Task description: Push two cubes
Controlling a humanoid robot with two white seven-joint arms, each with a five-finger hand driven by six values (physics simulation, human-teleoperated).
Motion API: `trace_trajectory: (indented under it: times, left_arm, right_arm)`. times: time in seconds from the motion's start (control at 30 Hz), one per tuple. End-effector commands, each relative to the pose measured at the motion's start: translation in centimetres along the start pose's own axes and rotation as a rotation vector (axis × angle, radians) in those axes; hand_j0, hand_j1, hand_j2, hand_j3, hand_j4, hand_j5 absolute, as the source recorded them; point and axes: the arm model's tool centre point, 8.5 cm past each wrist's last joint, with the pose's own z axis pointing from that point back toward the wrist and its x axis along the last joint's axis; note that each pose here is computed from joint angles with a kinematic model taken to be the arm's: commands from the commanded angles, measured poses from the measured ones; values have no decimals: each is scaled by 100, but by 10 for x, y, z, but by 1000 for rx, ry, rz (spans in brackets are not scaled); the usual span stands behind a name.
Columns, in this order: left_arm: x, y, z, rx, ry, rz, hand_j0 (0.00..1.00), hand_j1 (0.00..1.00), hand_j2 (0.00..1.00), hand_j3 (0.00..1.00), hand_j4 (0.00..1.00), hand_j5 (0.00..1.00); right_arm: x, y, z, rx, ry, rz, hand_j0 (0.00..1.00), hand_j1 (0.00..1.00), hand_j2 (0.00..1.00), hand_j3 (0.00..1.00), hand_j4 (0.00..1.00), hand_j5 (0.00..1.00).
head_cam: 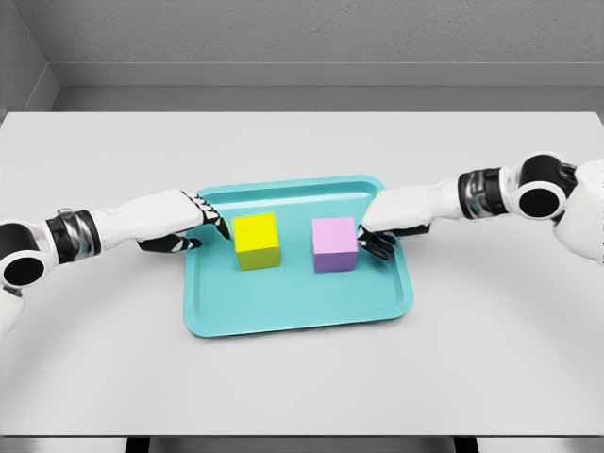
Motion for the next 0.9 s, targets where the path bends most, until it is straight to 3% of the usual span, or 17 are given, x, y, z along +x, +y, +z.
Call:
trace_trajectory:
  times: [0.0, 0.17, 0.87]
  left_arm:
    - [-2, -1, 0, 0, 5, 9, 63, 63, 63, 63, 63, 63]
    - [-8, 2, -7, -4, 13, 21, 63, 63, 63, 63, 63, 63]
    - [6, 1, -28, -21, -39, 20, 62, 62, 62, 62, 62, 62]
  right_arm:
    - [4, 1, -8, 6, -18, -2, 10, 10, 10, 10, 10, 10]
    - [4, 1, -8, 6, -19, -1, 10, 10, 10, 10, 10, 10]
    - [11, -9, -20, -5, -45, 14, 10, 10, 10, 10, 10, 10]
